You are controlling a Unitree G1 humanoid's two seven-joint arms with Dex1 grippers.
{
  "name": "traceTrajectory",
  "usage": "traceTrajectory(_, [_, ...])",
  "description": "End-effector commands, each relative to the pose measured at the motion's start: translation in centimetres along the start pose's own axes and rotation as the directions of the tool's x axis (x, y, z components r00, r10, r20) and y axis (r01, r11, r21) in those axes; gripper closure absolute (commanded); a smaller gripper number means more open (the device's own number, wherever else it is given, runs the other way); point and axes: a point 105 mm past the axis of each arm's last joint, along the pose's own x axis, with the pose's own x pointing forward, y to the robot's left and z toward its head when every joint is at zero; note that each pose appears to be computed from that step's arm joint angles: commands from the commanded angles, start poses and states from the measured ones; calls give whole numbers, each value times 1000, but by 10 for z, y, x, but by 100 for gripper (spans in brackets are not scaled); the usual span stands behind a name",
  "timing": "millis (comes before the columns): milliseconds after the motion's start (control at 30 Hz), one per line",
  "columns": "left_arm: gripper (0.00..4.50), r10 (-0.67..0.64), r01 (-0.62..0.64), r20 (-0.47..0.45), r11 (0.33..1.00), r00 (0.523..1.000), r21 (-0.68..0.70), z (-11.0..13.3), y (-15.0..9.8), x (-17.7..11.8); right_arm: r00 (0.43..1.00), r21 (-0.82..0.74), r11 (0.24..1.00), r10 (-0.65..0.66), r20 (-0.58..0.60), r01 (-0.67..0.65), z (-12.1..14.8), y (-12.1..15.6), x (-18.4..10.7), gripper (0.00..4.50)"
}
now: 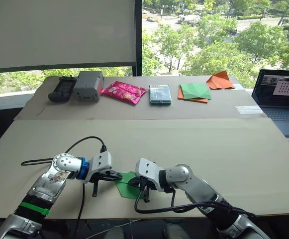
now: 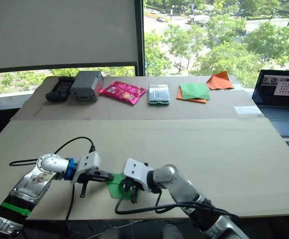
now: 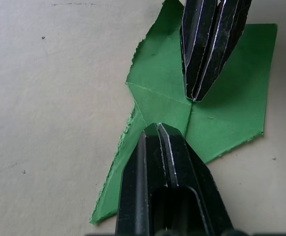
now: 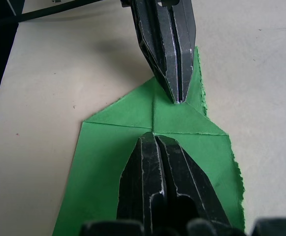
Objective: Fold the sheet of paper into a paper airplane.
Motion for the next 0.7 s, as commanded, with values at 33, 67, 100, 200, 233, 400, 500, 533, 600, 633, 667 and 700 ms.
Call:
traceTrajectory(33, [450,-3,1,-53,1000,999,-24,-13,-3,-2,976,157,987,16,-217,19,-62,8,-8,444])
traceTrajectory(67, [450,-3,2,-53,1000,999,-24,-13,-3,-2,974,169,986,21,-224,17,-64,10,-9,444])
traceTrajectory(100, [450,-4,2,-52,1000,999,-24,-13,-3,-2,973,184,983,23,-231,20,-66,11,-10,444])
traceTrajectory(200, [450,-4,3,-52,1000,999,-24,-13,-3,-2,968,211,977,33,-248,21,-71,15,-12,444])
traceTrajectory(233, [450,-4,3,-53,1000,999,-23,-13,-3,-2,967,223,974,29,-251,29,-72,15,-13,444])
traceTrajectory(400, [450,-8,7,-55,1000,998,-20,-14,-3,-1,963,262,964,20,-268,53,-78,17,-17,444])
traceTrajectory(500, [450,-11,10,-57,1000,998,-18,-14,-3,-1,958,275,960,22,-286,60,-83,19,-21,444])
traceTrajectory(533, [450,-11,10,-56,1000,998,-17,-14,-3,-1,957,279,958,23,-289,61,-84,20,-22,444])
traceTrajectory(600, [450,-13,12,-56,1000,998,-16,-14,-3,-1,955,285,956,25,-296,64,-86,22,-25,444])
traceTrajectory(633, [450,-13,13,-56,1000,998,-15,-14,-3,0,954,289,955,24,-300,67,-88,22,-26,444])
traceTrajectory(667, [450,-14,13,-57,1000,998,-15,-14,-3,0,952,293,954,25,-304,68,-89,24,-27,444])
traceTrajectory(700, [450,-16,15,-57,1000,998,-15,-14,-4,0,951,297,952,27,-307,69,-91,25,-28,444])
